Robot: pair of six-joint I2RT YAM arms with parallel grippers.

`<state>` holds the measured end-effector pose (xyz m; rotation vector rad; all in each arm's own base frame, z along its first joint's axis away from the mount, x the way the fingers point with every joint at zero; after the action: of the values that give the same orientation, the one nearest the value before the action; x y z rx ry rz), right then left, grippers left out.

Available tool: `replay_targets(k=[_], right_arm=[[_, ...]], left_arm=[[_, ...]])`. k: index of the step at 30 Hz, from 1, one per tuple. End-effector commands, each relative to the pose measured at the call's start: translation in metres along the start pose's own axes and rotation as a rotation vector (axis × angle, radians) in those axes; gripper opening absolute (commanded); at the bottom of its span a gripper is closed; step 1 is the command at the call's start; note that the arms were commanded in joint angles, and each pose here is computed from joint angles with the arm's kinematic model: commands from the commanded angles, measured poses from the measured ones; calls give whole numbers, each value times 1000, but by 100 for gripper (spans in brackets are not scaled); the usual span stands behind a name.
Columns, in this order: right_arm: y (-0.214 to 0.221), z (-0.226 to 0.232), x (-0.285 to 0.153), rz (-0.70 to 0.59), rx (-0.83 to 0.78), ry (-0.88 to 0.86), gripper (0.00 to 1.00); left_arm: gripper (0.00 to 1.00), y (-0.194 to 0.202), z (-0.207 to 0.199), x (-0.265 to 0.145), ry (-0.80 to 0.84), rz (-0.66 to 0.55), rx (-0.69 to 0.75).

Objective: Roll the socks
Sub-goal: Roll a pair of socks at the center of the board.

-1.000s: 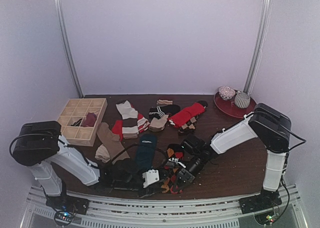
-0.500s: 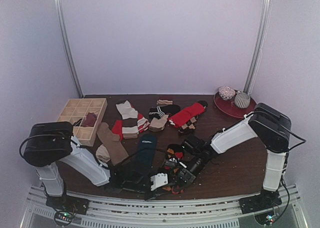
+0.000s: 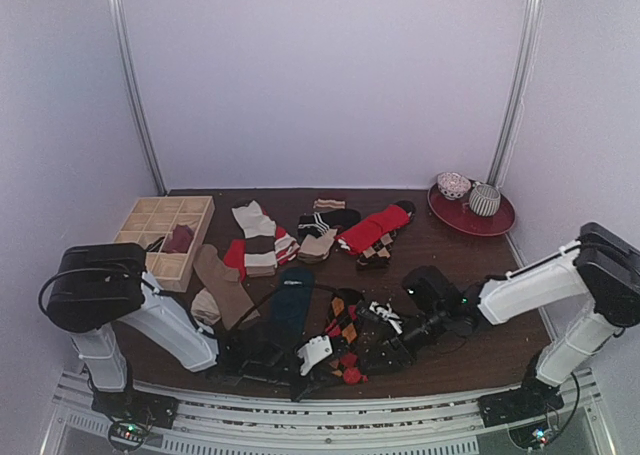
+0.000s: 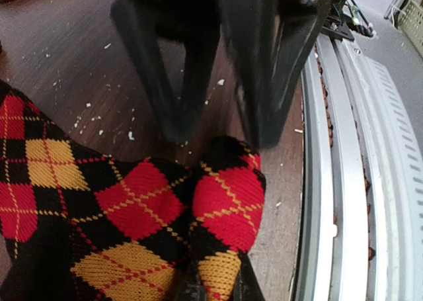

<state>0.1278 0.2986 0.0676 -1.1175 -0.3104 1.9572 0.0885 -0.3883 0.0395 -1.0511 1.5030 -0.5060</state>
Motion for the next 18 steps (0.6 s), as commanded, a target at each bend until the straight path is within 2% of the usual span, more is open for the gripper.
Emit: replay_targets(k=[1, 3, 5, 9, 13, 18], right_arm=[[-37, 16, -40, -376, -426, 274, 53], [-30, 33, -47, -434, -632, 370, 61], [-28, 44, -48, -448, -778, 447, 64], [-20, 51, -27, -305, -968, 544, 64], [-11, 48, 2, -164, -1037, 578, 64], [-6, 42, 21, -100, -1059, 554, 64]], left_arm=[[0, 85, 10, -13, 16, 291, -259], [0, 91, 8, -16, 62, 309, -314], [0, 96, 7, -19, 88, 329, -351], [0, 105, 11, -20, 86, 367, -387], [0, 108, 13, -20, 83, 380, -393], [0, 109, 15, -20, 81, 385, -399]])
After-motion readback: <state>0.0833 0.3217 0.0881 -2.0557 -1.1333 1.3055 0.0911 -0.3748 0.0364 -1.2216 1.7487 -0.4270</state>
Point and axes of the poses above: each gripper's point midway between its finger pads, its own x axis out along the fingers, its own z axis along the line the jaws close on, y = z × x, the point moved 4 cm from there along -x, back along the fingers, and after that the axes turned 7 degrees about -x, right-handed, at the moved point
